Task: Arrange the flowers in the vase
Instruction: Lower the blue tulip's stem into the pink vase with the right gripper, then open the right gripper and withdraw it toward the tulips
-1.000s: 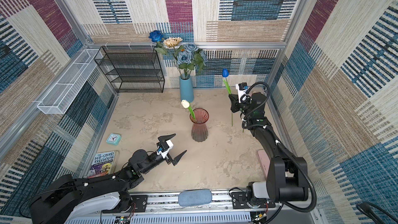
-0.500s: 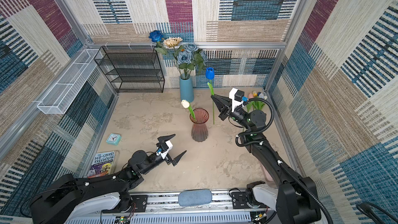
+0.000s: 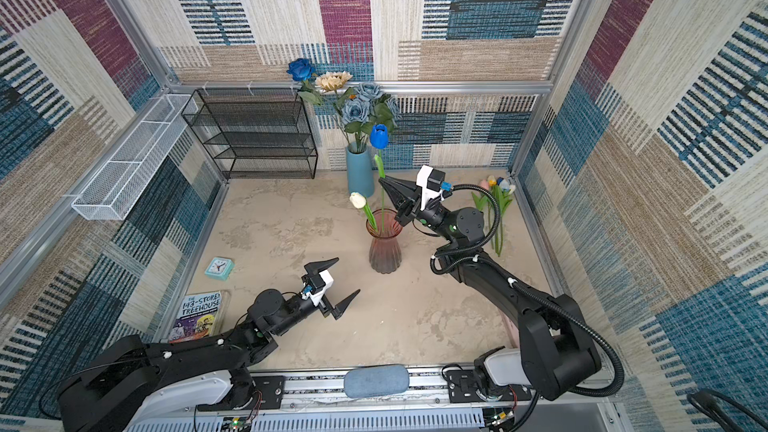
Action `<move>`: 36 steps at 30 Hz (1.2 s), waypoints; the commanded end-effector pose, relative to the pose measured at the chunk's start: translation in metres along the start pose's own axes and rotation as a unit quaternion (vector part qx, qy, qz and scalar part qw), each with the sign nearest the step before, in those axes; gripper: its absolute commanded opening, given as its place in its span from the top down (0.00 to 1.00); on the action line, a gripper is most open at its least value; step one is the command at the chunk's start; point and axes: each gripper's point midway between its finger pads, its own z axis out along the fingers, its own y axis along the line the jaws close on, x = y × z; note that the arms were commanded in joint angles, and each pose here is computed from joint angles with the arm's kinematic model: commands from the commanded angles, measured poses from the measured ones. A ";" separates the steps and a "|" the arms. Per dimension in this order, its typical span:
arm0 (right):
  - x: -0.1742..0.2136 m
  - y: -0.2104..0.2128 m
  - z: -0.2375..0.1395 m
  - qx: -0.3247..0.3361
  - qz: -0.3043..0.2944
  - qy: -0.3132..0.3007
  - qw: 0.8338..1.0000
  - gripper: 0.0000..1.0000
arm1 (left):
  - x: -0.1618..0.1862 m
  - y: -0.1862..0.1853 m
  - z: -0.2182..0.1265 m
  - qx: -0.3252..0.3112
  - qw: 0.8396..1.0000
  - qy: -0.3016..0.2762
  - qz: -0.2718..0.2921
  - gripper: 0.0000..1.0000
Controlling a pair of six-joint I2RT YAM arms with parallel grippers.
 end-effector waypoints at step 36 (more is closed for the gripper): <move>0.104 -0.030 -0.052 0.127 -0.036 0.132 0.982 0.57 | -0.004 -0.002 0.004 0.011 1.000 -0.004 -0.006 0.00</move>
